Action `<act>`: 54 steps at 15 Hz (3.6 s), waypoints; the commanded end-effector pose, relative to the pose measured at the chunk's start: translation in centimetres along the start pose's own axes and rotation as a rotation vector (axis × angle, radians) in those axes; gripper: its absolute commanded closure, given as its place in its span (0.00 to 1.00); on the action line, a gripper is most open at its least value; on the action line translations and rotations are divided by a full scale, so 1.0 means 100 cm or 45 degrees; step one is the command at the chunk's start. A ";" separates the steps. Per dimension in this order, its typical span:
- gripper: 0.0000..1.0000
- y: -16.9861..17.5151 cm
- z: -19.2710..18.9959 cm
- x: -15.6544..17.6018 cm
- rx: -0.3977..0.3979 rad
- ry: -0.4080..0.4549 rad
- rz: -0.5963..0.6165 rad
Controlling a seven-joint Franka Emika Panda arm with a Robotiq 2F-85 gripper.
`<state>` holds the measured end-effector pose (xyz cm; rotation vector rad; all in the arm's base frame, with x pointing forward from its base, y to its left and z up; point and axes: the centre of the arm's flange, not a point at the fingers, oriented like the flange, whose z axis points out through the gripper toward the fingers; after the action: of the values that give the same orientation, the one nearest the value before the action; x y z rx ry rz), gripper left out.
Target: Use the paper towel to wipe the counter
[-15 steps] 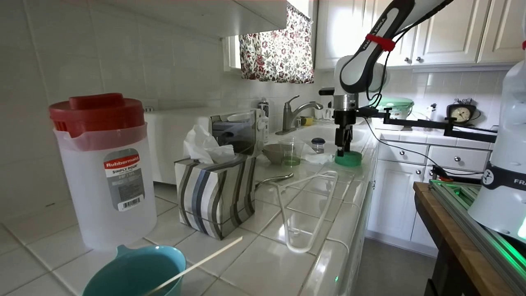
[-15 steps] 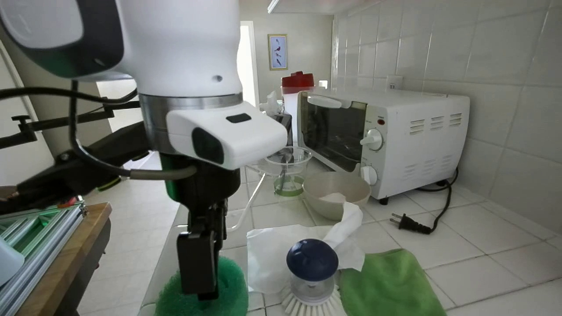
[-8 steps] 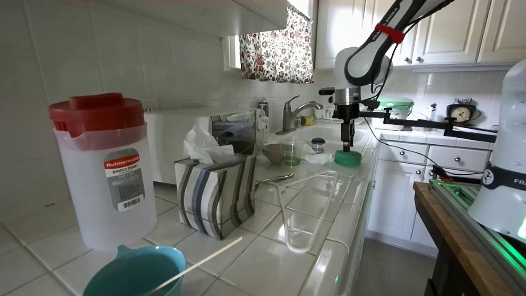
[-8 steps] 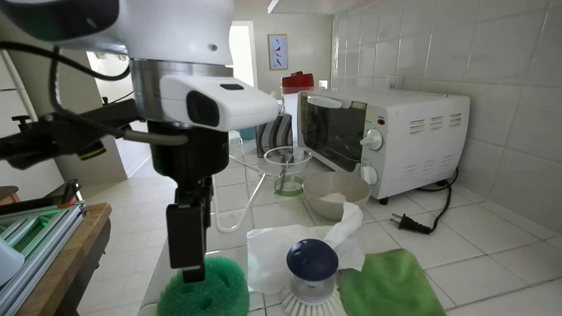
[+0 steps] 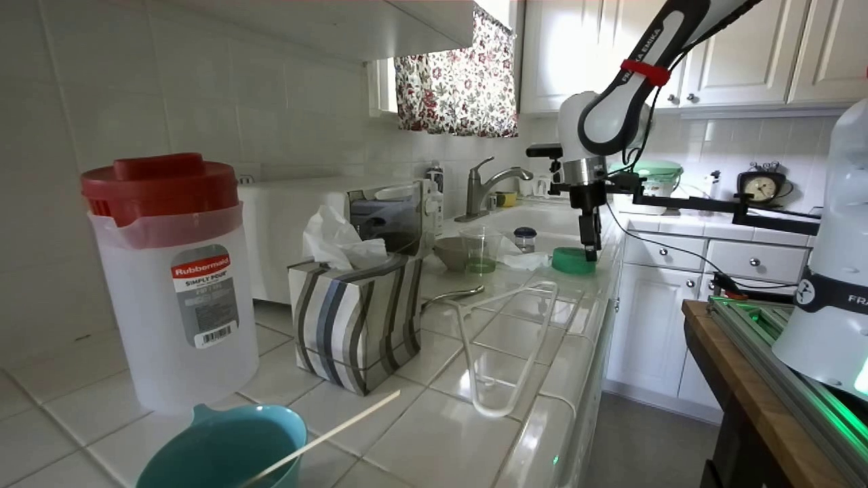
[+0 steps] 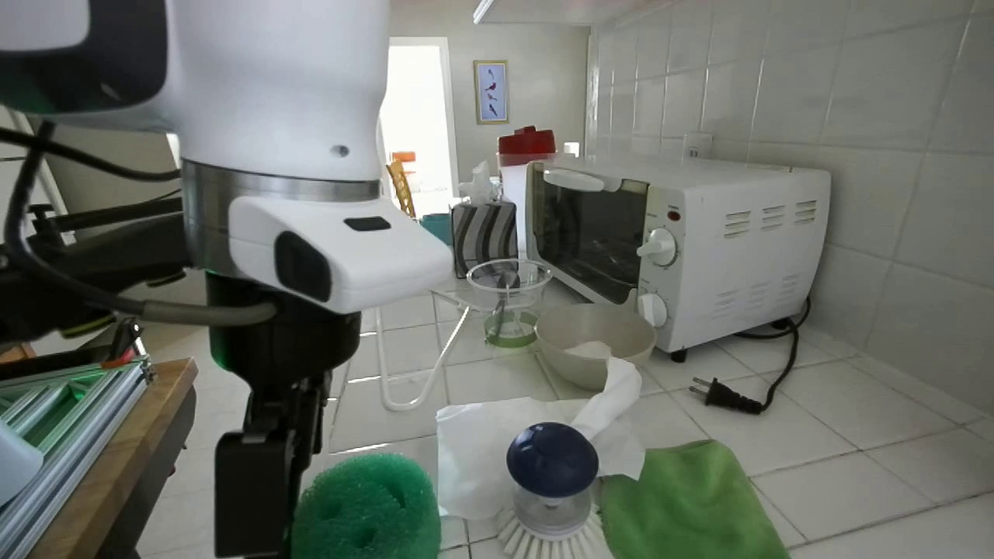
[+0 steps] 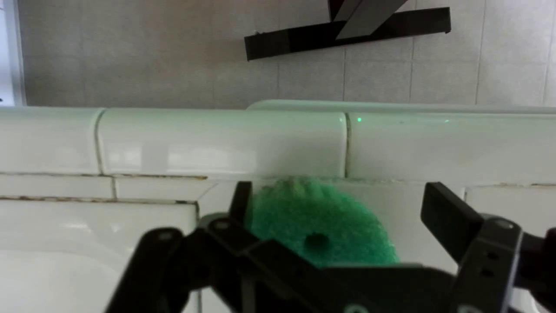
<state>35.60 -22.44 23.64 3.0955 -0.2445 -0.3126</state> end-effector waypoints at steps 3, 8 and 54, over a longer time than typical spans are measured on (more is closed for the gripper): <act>0.00 0.011 -0.006 -0.015 -0.109 -0.041 0.050; 0.00 0.019 0.003 -0.007 -0.177 0.010 0.104; 0.35 -0.006 0.000 0.036 -0.067 0.309 0.029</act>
<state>38.75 -21.76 23.31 3.0273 -0.2939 0.0990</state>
